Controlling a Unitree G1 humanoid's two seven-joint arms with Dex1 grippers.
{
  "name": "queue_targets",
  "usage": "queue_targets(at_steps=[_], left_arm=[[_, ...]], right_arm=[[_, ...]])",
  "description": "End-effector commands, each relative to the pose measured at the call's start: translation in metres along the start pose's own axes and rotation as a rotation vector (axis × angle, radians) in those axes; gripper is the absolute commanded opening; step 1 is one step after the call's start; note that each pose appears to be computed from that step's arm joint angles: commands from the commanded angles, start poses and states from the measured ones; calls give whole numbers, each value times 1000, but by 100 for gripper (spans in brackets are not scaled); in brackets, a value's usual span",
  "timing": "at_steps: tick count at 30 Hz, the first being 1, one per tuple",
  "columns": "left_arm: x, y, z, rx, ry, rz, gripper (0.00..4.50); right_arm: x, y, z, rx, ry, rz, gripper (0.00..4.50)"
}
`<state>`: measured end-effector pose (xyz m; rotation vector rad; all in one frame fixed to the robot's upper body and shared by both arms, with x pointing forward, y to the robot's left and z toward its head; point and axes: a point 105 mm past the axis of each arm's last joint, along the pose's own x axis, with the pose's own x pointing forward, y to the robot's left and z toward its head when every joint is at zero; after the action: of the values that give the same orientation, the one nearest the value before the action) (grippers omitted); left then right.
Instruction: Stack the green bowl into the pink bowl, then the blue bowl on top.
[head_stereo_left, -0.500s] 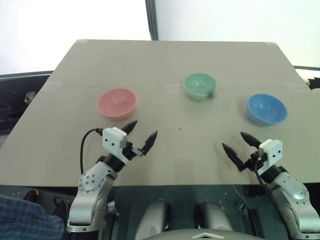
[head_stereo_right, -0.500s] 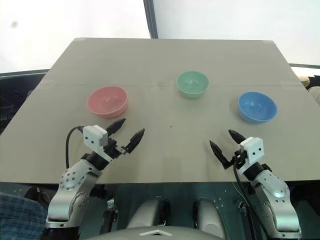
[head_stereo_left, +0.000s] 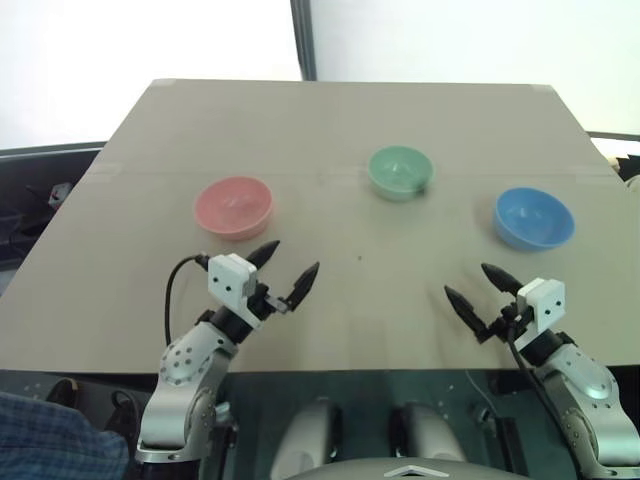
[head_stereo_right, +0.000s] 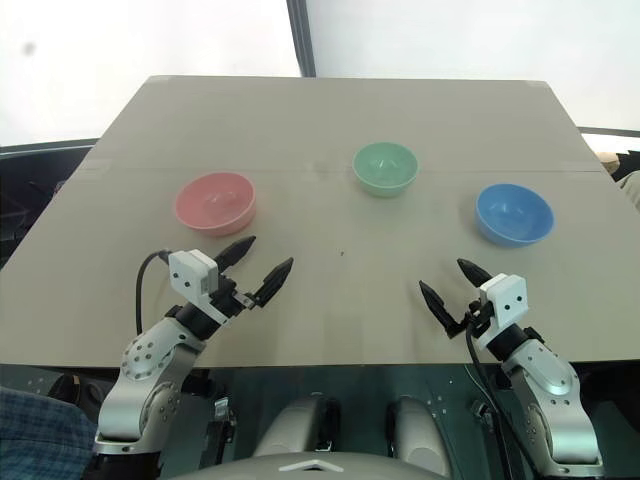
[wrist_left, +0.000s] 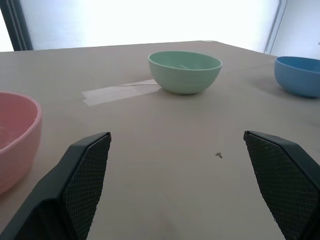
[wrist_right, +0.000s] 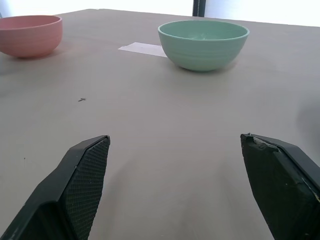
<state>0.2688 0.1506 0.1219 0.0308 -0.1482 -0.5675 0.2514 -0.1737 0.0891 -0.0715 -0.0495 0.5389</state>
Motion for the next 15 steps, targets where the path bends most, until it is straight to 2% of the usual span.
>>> queue_targets(at_steps=[1,15], left_arm=[[1,1,11,22,-48,-1,450],[1,0,14,31,-57,-14,450]], right_arm=[[0,-2,11,-33,-40,1,439],[5,4,16,-37,-51,27,439]])
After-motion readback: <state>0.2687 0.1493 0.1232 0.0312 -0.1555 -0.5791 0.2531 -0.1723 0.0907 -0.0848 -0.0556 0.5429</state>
